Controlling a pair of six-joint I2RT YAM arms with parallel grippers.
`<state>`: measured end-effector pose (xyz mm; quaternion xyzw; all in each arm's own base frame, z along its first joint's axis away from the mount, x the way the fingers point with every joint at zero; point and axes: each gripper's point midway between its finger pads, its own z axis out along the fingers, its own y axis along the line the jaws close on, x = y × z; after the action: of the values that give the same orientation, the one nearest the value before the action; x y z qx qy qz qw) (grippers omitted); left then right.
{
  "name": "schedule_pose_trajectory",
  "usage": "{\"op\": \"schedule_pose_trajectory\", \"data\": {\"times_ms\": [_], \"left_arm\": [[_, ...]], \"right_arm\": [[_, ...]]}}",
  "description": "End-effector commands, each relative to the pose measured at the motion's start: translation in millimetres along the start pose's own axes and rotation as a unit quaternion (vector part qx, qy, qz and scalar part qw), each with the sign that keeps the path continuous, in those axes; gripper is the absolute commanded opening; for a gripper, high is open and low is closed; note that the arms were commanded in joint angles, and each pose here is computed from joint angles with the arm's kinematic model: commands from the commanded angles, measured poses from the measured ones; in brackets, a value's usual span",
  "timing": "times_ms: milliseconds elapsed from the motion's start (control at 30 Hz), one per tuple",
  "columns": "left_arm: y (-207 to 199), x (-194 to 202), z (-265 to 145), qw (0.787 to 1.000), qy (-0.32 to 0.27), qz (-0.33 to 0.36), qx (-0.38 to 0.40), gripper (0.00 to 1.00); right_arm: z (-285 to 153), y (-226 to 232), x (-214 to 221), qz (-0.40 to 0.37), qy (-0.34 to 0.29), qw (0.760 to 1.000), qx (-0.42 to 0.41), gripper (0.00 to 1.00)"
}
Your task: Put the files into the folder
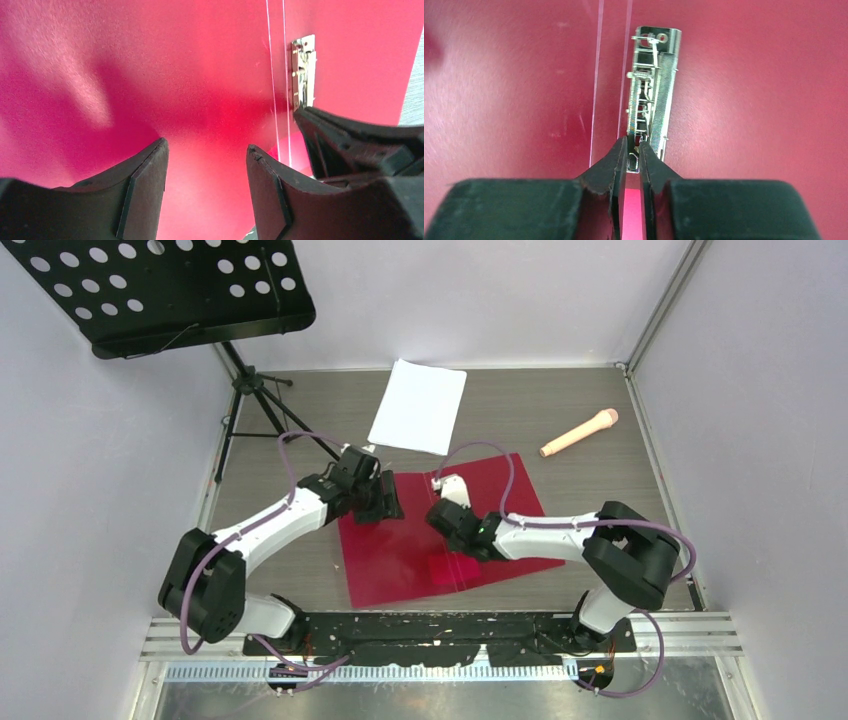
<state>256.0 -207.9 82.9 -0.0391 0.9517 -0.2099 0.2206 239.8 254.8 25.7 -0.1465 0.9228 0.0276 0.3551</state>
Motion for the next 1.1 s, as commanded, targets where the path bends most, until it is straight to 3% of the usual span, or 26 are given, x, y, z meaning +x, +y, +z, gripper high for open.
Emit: {"op": "schedule_pose_trajectory", "data": {"times_ms": [0, 300, 533, 767, 933, 967, 1067], "left_arm": [[-10.9, -2.9, 4.3, 0.999, -0.012, -0.001, 0.03, 0.58], [-54.5, 12.1, 36.0, 0.989, 0.048, -0.041, 0.131, 0.55], [-94.8, -13.3, 49.4, 0.974, 0.04, -0.092, 0.202, 0.52], [-99.7, -14.0, 84.7, 0.965, 0.058, -0.14, 0.213, 0.33], [-80.1, -3.7, 108.7, 0.971, 0.071, -0.161, 0.161, 0.07], [-73.6, -0.9, 111.7, 0.974, 0.072, -0.162, 0.14, 0.0], [-45.1, 11.9, 114.6, 0.984, 0.084, -0.154, 0.044, 0.0]], "right_arm": [[-12.9, 21.5, 26.3, -0.04, 0.004, 0.999, -0.028, 0.15], [-14.2, 30.1, 44.0, -0.031, 0.004, 0.998, -0.047, 0.14], [-20.6, 34.9, 37.6, -0.052, -0.023, 0.995, -0.085, 0.14], [-23.2, 40.2, 36.7, -0.05, -0.027, 0.993, -0.105, 0.14], [-23.5, 40.2, 39.5, -0.048, -0.022, 0.992, -0.111, 0.17], [-23.5, 39.9, 39.8, -0.043, -0.019, 0.992, -0.114, 0.22], [-30.3, 41.0, 32.3, -0.02, -0.019, 0.99, -0.136, 0.38]]}}
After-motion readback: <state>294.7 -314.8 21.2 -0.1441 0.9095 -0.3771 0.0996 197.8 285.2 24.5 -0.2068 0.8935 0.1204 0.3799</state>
